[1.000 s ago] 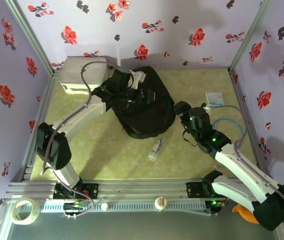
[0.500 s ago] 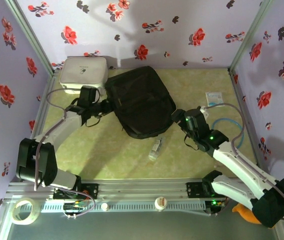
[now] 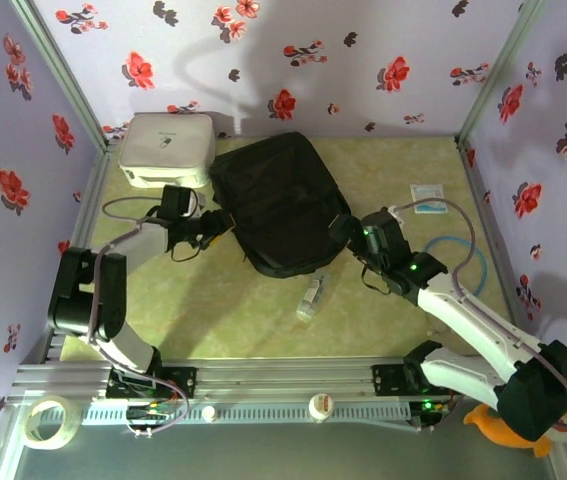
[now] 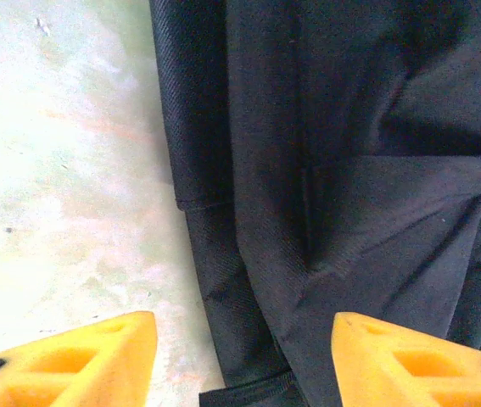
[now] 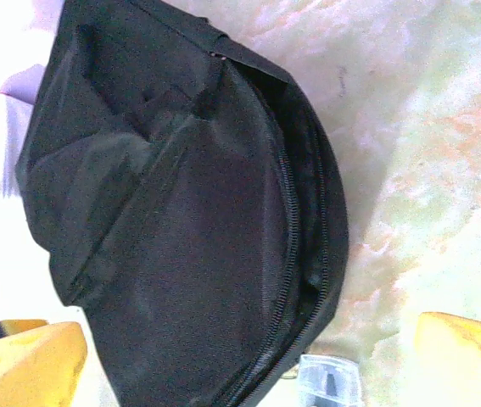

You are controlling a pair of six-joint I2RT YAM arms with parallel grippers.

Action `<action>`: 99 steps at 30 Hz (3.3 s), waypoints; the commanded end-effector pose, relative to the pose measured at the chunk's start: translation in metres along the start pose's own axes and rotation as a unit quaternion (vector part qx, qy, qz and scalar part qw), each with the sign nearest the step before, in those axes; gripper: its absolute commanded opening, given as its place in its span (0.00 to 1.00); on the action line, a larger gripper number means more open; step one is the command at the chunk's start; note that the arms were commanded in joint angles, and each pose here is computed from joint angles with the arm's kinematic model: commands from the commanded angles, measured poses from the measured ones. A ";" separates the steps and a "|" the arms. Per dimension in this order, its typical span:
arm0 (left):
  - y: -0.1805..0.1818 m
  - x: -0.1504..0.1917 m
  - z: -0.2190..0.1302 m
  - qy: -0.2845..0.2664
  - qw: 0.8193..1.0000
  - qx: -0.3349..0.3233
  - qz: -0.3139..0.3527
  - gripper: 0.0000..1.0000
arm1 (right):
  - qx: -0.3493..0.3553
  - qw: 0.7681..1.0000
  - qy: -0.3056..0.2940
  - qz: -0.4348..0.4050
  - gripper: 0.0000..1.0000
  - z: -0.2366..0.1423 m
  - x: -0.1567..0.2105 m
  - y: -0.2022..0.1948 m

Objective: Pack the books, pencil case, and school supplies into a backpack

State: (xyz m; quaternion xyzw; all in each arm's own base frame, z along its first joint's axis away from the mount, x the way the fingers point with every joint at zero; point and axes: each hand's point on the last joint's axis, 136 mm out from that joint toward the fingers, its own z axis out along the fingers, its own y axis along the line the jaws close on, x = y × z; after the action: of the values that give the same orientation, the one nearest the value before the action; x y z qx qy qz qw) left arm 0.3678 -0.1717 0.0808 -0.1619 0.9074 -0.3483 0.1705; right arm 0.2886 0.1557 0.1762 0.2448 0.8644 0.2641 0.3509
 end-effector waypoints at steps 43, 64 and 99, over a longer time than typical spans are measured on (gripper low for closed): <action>-0.024 -0.027 0.044 0.002 0.999 0.053 0.002 0.35 | 0.018 0.992 0.124 0.000 0.88 0.079 0.066 -0.020; -0.019 -0.031 0.052 -0.005 0.999 0.043 -0.007 0.22 | 0.021 0.992 0.126 -0.005 0.69 0.090 0.068 -0.021; -0.158 -0.020 -0.008 -0.022 0.987 0.151 0.055 0.00 | 0.119 0.983 0.074 -0.119 0.73 0.016 -0.021 -0.020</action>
State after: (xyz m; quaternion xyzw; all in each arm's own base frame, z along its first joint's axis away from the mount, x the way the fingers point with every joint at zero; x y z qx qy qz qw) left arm 0.4041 -0.2547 0.1554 -0.1229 0.8695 -0.4356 0.1979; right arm 0.3338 0.1338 0.1592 0.1863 0.9222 0.1638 0.2966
